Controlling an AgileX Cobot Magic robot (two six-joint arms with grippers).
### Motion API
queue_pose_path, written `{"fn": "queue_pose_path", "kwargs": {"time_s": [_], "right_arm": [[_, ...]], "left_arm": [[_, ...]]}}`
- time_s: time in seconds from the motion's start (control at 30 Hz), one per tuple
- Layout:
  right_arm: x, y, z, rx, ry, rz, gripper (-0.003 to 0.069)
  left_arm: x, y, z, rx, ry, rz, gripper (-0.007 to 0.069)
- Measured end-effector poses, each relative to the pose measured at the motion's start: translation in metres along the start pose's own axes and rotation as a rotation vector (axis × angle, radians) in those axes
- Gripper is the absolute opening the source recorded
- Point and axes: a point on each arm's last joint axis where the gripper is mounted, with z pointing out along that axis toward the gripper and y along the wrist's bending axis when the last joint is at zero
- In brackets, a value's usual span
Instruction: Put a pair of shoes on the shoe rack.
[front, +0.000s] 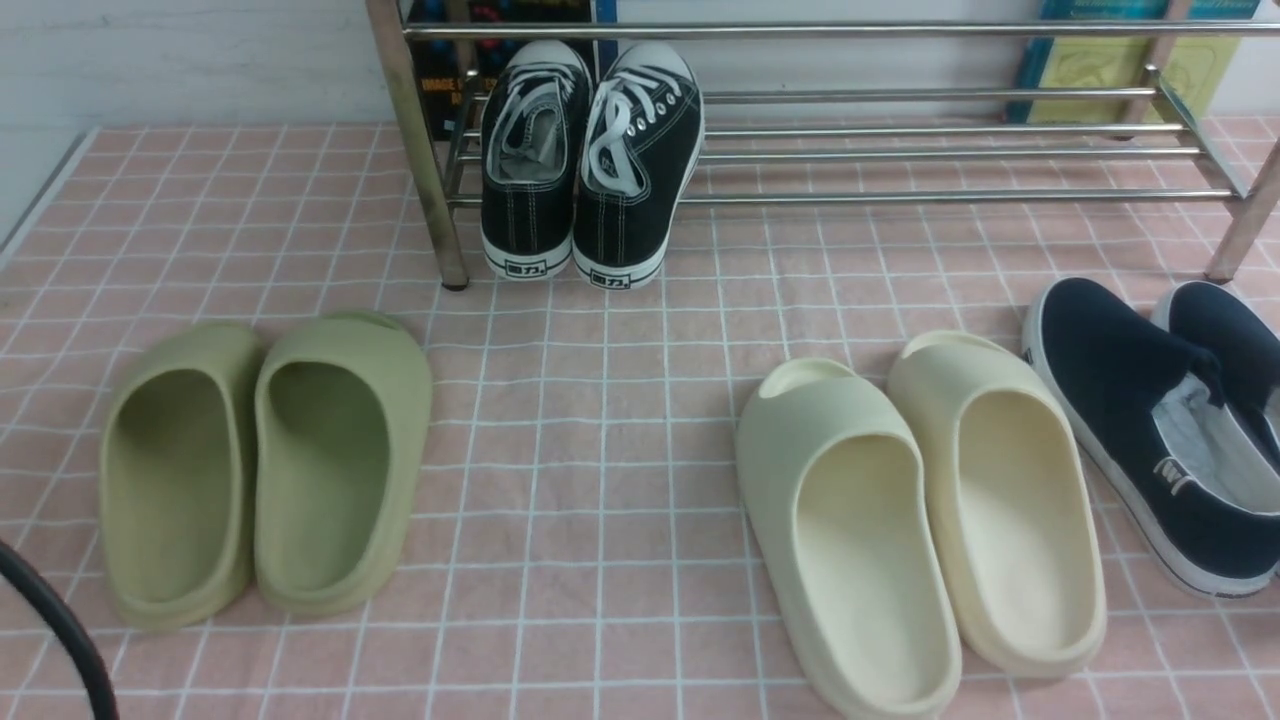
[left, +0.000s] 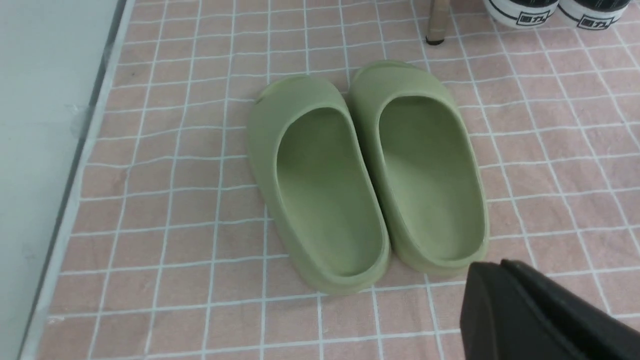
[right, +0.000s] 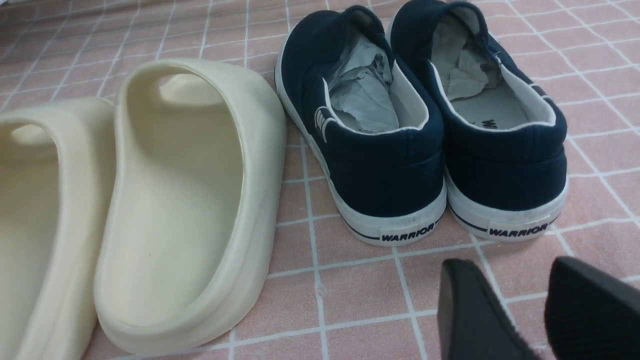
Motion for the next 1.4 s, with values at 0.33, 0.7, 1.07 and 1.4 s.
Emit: {"fn": "queue_pose_path", "kwargs": {"time_s": [0.33, 0.7, 1.07, 1.4], "right_arm": [[0.0, 0.0, 0.0, 0.0, 0.0, 0.0, 0.024], [0.0, 0.0, 0.0, 0.0, 0.001, 0.0, 0.024], [0.0, 0.0, 0.0, 0.0, 0.0, 0.0, 0.024], [0.0, 0.0, 0.0, 0.0, 0.0, 0.0, 0.024]], "left_arm": [[0.093, -0.009, 0.04, -0.066, -0.325, -0.077, 0.0013], [0.155, -0.01, 0.068, -0.14, -0.239, -0.079, 0.0013], [0.16, -0.012, 0.07, -0.101, -0.182, -0.057, 0.0013], [0.16, -0.012, 0.07, -0.105, -0.176, -0.05, 0.002]]}}
